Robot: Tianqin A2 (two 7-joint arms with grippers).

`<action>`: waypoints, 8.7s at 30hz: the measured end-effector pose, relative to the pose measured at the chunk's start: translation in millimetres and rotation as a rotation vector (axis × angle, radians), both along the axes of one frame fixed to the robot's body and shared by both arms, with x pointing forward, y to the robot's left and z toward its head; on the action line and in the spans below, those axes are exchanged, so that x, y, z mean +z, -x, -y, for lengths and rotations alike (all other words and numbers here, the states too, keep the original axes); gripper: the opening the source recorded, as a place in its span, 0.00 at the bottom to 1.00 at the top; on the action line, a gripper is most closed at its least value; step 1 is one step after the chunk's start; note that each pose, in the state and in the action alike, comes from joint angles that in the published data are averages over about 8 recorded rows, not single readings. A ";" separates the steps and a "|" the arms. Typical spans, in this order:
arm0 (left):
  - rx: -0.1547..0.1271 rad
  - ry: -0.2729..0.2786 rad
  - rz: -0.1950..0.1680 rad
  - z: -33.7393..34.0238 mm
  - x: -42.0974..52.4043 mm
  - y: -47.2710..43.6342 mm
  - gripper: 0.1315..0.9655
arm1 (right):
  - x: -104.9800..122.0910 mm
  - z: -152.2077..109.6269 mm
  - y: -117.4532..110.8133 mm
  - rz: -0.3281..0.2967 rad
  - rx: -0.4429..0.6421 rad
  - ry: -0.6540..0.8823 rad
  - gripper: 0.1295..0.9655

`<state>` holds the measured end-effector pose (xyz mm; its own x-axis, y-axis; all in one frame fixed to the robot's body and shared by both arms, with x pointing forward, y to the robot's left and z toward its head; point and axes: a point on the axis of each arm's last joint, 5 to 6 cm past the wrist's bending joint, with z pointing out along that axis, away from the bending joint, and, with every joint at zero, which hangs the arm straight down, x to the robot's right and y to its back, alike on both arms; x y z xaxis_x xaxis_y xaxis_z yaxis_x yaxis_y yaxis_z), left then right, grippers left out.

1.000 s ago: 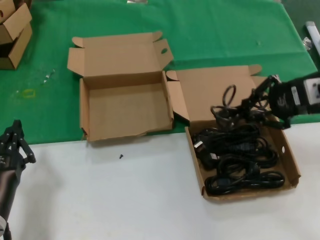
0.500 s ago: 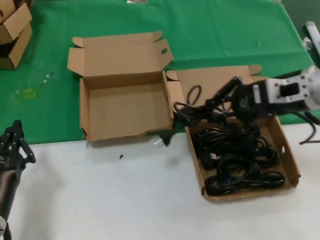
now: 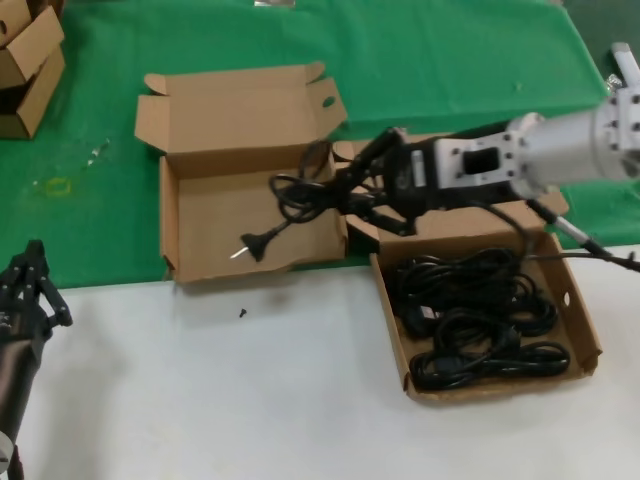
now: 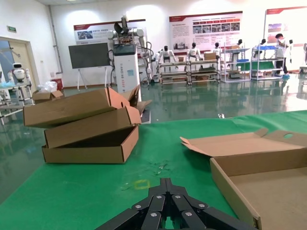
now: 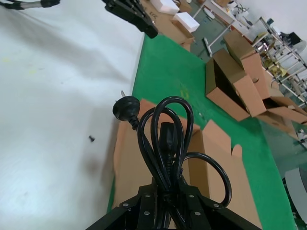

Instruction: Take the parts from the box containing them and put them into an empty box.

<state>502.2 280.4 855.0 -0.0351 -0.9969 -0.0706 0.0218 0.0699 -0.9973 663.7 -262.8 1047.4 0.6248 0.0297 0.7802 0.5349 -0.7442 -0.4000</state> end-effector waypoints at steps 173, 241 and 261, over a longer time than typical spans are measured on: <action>0.000 0.000 0.000 0.0 0.0 0.0 1.00 | -190.4 14.0 146.7 -0.011 -0.953 -1.134 1.00; 0.000 0.000 0.000 0.0 0.0 0.0 1.00 | -190.4 14.0 146.7 -0.011 -0.953 -1.134 1.00; 0.000 0.000 0.000 0.0 0.0 0.0 1.00 | -190.4 14.0 146.7 -0.011 -0.953 -1.134 1.00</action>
<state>502.2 280.4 855.0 -0.0351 -0.9969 -0.0706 0.0218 0.0699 -0.9973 517.0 -276.8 857.0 0.0643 -0.9928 0.1014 0.0296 -0.0997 -0.9946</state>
